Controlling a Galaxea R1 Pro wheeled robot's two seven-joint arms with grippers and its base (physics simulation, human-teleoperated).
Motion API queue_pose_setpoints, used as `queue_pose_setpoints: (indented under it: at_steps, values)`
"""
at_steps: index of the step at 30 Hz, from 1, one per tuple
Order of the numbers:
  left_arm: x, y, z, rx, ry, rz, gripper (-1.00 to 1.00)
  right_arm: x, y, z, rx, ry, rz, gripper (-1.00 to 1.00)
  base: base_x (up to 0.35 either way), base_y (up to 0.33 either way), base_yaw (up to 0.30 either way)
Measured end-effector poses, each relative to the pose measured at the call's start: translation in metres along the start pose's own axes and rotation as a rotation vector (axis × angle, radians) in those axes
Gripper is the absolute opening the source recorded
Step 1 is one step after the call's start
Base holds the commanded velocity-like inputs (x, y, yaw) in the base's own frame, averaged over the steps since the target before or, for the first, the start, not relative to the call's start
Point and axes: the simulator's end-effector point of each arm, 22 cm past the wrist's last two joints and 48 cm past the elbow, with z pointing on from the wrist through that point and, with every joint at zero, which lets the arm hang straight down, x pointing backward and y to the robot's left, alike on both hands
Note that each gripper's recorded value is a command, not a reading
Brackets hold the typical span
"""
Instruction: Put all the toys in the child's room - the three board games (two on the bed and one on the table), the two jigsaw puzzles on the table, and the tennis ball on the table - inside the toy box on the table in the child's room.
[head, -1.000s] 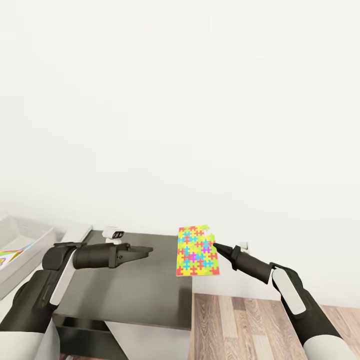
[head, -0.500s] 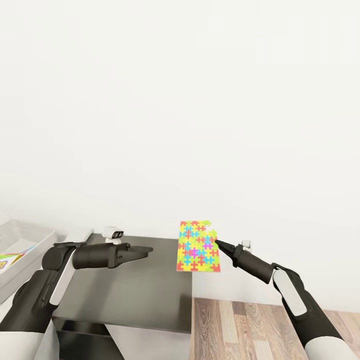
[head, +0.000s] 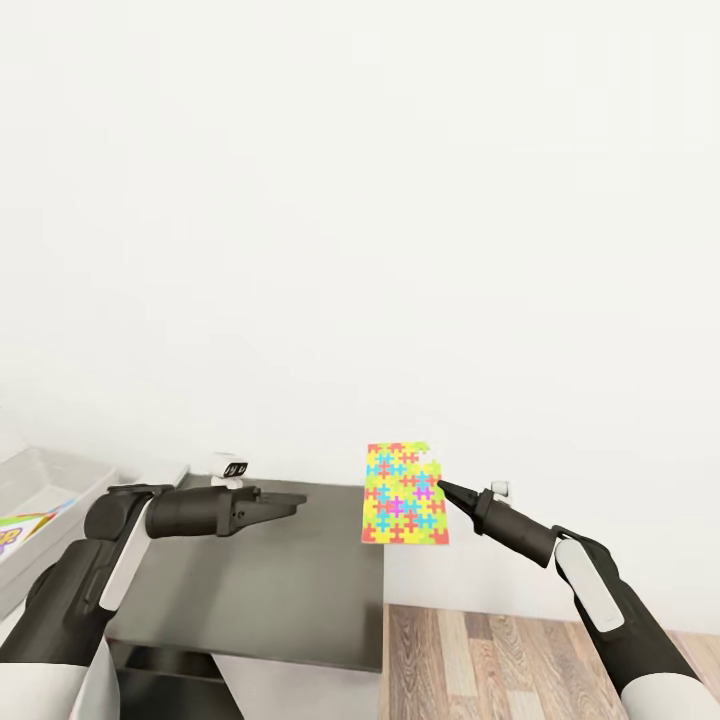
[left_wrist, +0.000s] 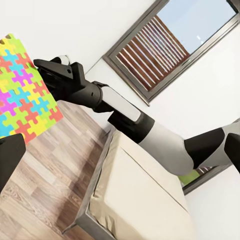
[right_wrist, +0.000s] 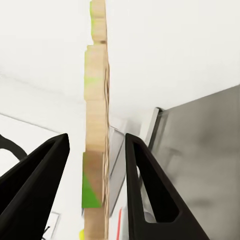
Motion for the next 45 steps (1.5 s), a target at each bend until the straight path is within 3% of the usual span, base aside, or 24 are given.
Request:
queue_pose_setpoints:
  at_steps: [45]
  values:
    - [-0.016,-0.049,-0.001,0.005,-0.003,0.075,1.0,-0.013,0.056,-0.01,-0.044,-0.022,-0.064,-1.0,0.0,0.0,0.0]
